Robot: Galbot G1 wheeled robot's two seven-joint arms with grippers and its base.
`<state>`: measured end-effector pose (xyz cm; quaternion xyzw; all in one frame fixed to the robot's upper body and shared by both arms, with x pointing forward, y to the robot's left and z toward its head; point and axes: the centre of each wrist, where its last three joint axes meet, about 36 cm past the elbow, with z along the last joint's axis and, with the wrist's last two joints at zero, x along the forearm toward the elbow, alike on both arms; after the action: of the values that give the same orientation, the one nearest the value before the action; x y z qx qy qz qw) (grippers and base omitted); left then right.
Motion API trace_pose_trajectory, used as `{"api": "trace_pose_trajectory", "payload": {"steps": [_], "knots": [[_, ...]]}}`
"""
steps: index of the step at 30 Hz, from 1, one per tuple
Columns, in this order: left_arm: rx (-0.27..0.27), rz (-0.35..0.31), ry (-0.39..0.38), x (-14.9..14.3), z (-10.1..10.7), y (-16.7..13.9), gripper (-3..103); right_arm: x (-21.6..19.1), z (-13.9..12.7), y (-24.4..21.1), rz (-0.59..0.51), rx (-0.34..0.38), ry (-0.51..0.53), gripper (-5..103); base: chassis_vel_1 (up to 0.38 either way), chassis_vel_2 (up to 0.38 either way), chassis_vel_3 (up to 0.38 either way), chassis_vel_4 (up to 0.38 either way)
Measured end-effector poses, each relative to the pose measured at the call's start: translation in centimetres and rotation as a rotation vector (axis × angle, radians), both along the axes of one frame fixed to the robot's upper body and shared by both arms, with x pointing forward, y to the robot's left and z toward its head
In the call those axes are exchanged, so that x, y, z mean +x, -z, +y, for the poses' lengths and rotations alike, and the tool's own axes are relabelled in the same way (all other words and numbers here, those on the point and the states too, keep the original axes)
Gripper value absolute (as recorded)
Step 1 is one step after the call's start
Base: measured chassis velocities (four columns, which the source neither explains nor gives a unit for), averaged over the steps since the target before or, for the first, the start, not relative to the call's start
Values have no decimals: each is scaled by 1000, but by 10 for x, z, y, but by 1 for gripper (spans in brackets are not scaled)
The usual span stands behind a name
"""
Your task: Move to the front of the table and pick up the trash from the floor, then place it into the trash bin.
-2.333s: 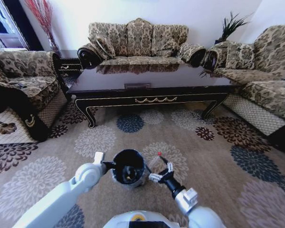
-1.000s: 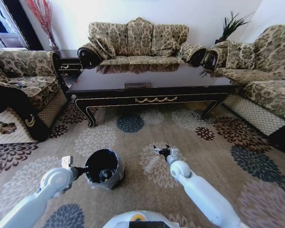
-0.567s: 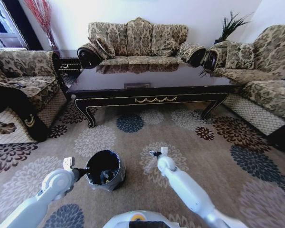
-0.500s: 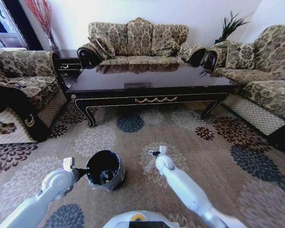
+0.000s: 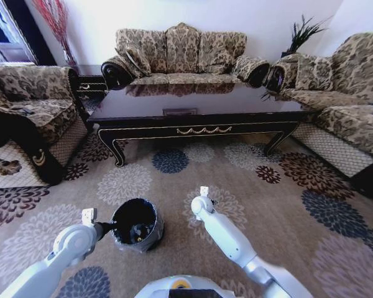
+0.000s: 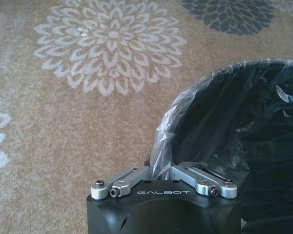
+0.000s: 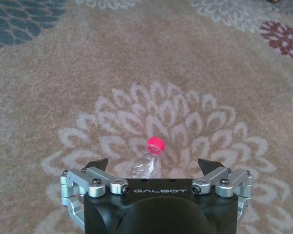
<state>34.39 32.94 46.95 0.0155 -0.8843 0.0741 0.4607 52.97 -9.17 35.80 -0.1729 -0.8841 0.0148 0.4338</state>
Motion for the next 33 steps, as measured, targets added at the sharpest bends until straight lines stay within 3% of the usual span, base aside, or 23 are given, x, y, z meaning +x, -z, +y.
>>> {"api": "trace_pose_trajectory", "payload": {"steps": [6, 22, 27, 33], "knots": [[0, -1, 10, 1, -3, 0, 0, 5, 3, 11, 42, 22, 35, 102, 0, 0, 0, 0], [5, -5, 16, 2, -1, -2, 0, 17, 16, 48, 133, 72, 92, 94, 0, 0, 0, 0], [7, -9, 18, 3, 0, -5, 0, 18, 19, 55, 148, 82, 97, 78, 0, 0, 0, 0], [4, -13, 20, 3, 0, -7, 0, 16, 16, 60, 153, 89, 95, 51, 0, 0, 0, 0]]}}
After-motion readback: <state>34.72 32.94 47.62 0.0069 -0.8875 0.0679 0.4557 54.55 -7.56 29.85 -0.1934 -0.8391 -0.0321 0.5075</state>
